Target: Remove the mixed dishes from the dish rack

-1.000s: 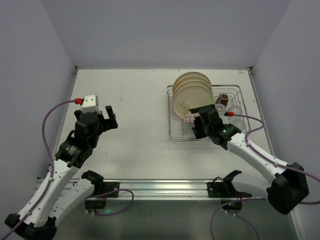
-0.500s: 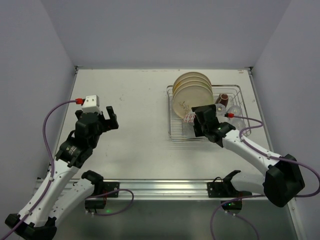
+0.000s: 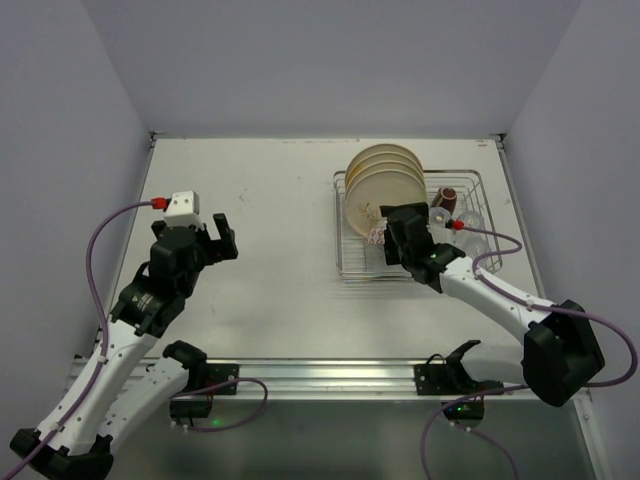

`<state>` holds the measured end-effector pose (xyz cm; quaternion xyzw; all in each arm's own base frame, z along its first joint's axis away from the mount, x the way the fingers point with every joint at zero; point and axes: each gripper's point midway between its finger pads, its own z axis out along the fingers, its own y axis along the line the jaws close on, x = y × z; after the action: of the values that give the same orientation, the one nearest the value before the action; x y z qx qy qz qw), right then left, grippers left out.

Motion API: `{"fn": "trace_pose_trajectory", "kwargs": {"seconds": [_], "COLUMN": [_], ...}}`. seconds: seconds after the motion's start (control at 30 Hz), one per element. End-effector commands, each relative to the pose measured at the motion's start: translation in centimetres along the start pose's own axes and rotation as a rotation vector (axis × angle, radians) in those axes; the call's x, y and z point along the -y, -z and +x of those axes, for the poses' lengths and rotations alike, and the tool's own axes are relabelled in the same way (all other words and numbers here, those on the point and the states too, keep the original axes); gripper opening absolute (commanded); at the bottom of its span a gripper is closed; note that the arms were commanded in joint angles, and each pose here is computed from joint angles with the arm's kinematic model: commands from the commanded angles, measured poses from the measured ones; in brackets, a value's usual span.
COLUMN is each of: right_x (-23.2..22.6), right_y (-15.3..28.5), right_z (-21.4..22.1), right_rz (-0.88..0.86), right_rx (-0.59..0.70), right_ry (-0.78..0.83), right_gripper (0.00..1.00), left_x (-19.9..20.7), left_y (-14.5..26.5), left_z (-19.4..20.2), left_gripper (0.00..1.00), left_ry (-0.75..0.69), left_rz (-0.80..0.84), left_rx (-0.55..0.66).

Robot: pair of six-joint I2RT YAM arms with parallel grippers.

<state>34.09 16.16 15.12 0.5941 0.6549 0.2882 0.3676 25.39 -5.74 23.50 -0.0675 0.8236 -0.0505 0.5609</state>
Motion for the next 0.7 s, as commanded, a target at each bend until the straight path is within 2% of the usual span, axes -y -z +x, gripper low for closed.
{"fn": "trace_pose_trajectory", "kwargs": {"seconds": [0.0, 0.43, 0.67], "right_x": [-1.58, -1.52, -1.59], "right_y": [-0.65, -1.4, -1.53], "right_z": [-1.03, -1.2, -1.28], "right_rz": [-0.072, -0.16, -0.226], "right_rx": [0.079, 0.1, 0.104], "right_ry": [-0.014, 0.0, 0.019], "right_gripper": [0.95, 0.94, 0.9], "left_x": [0.65, 1.31, 1.54], "left_y": [0.01, -0.07, -0.23], "left_z": [-0.94, -0.8, -0.62], "left_gripper": [1.0, 1.0, 1.0], "left_ry": [0.004, -0.004, -0.011], "left_rz": [0.032, 0.069, 0.079], "left_rx": [0.042, 0.037, 0.028]}}
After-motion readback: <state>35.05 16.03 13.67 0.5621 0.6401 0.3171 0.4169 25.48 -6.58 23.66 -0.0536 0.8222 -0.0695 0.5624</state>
